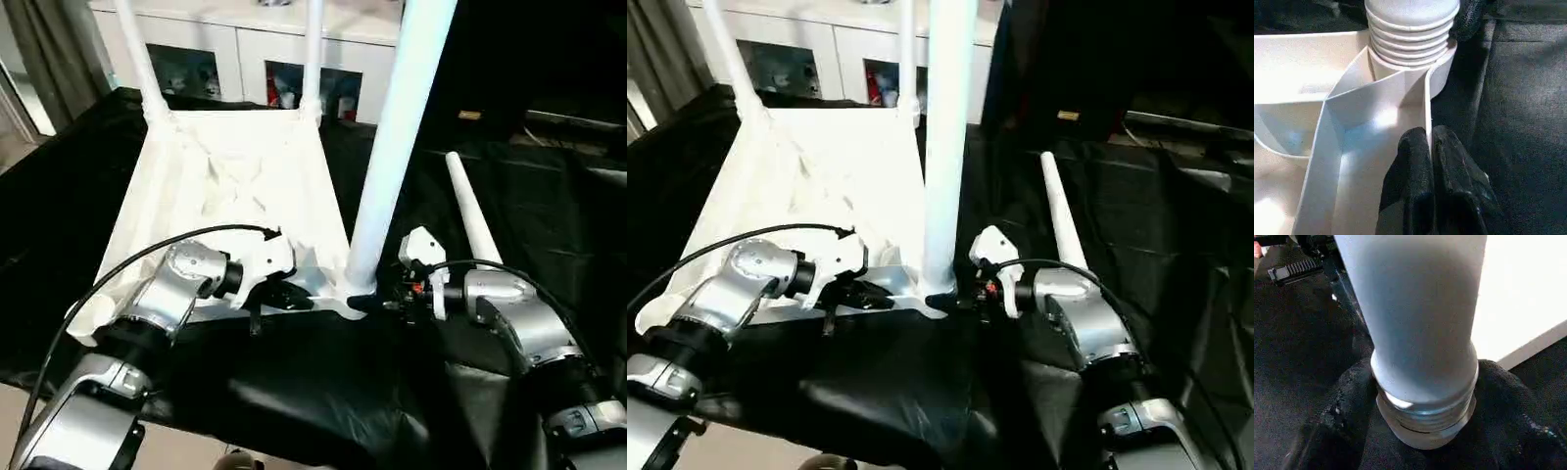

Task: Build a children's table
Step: Rotate leg to tighten

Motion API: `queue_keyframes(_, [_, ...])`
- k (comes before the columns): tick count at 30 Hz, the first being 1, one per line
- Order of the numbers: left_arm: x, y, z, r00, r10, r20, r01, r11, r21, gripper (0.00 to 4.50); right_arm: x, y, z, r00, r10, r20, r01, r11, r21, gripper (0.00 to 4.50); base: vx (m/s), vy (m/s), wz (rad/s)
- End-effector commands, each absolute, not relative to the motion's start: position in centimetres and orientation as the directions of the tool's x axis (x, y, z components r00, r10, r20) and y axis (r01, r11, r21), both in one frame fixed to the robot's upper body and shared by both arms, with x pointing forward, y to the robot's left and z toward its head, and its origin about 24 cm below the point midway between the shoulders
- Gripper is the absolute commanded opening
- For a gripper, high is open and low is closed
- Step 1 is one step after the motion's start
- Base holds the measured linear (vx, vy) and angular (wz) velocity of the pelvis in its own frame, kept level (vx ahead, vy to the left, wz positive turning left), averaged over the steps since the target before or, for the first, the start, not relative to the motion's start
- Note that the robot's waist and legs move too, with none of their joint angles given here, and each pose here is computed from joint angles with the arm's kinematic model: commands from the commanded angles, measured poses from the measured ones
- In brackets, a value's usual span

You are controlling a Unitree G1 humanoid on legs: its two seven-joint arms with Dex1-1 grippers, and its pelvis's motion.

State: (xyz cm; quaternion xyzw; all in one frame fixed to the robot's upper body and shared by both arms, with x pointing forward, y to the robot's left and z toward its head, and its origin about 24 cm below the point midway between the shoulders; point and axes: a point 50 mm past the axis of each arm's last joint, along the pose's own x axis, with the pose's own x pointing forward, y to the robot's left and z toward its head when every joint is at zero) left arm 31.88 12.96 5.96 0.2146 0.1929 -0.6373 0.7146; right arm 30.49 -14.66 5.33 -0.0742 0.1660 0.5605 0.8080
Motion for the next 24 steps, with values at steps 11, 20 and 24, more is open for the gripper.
queue_keyframes(11, [32.8, 11.2, 6.8, 0.207, -0.840, -0.501, 0.978, 0.168, 0.123, 0.00, 30.8, -14.5, 3.5, 0.480, 0.816, -0.321, -0.835, 0.537, 0.117, 2.74, 0.000, 0.000, 0.00])
queue_keyframes(20, [35.7, 6.6, 6.4, 0.522, -0.733, -0.437, 0.847, 0.507, 0.161, 0.00, 32.4, -12.2, 0.7, 0.797, 0.488, -0.356, -0.449, 0.873, 0.192, 2.73, 0.000, 0.000, 0.00])
queue_keyframes(24, [35.7, 4.7, 6.7, 0.526, -0.741, -0.418, 0.845, 0.510, 0.159, 0.00, 32.7, -10.4, 0.7, 0.806, 0.481, -0.344, -0.427, 0.876, 0.223, 2.73, 0.000, 0.000, 0.00])
